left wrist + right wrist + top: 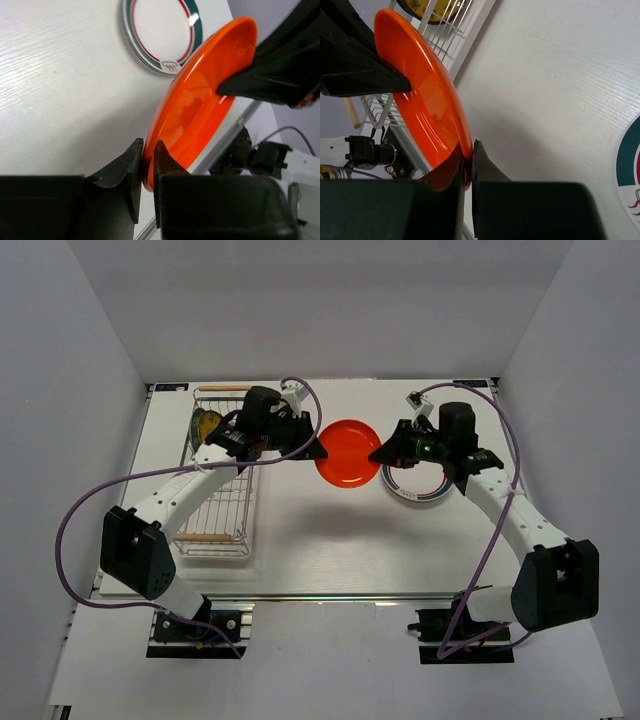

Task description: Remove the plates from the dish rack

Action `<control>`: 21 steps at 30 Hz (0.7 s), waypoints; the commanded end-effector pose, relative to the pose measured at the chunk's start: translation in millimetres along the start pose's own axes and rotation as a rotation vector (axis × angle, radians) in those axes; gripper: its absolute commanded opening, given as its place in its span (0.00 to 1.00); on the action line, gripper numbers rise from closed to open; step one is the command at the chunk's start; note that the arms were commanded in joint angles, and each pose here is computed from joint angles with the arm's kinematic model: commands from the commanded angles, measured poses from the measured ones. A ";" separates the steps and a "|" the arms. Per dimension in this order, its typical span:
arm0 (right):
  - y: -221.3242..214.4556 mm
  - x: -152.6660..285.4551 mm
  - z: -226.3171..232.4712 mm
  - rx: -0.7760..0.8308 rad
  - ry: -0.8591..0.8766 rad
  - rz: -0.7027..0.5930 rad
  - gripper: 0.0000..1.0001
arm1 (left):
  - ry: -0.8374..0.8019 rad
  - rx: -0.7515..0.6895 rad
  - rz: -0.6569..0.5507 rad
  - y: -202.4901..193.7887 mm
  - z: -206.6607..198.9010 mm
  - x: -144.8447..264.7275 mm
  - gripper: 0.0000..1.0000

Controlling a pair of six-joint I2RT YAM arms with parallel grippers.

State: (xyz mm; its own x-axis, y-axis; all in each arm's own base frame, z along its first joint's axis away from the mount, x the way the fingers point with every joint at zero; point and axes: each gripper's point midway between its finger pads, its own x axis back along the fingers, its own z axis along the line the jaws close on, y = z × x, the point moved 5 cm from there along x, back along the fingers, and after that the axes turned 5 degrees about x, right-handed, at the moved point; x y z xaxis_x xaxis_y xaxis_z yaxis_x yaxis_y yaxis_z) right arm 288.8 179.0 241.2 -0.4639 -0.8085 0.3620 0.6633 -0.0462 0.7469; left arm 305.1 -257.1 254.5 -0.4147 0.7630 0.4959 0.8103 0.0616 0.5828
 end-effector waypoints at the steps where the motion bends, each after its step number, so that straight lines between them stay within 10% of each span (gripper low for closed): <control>1: 15.7 -2.4 -8.0 -0.009 -0.088 -0.032 0.00 | 0.098 -0.003 -0.097 20.7 -5.3 15.1 0.23; 4: 12.3 -8.2 -11.8 -0.039 -0.085 -0.019 0.00 | 0.212 0.003 -0.142 28.8 2.3 25.1 0.90; 5: 10.9 -9.2 -14.7 -0.053 -0.096 -0.012 0.00 | 0.258 0.010 -0.161 31.1 5.3 30.5 0.98; 14: -10.6 -34.5 -55.1 -0.186 -0.279 0.092 0.00 | 0.913 0.183 -0.408 30.8 65.2 112.9 0.98; 21: -26.8 -75.2 -75.6 -0.274 -0.307 0.182 0.00 | 0.986 0.209 -0.453 15.8 71.9 134.7 0.98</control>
State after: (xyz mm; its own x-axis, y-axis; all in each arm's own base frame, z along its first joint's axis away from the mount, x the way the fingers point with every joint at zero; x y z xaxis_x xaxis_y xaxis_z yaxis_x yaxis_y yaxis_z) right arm 335.5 183.1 136.9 -0.4204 -0.5996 0.6810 0.8784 -0.0810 0.4709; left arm 304.2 -127.5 278.0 -0.7589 -0.0950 0.6442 0.5756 0.3648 0.7319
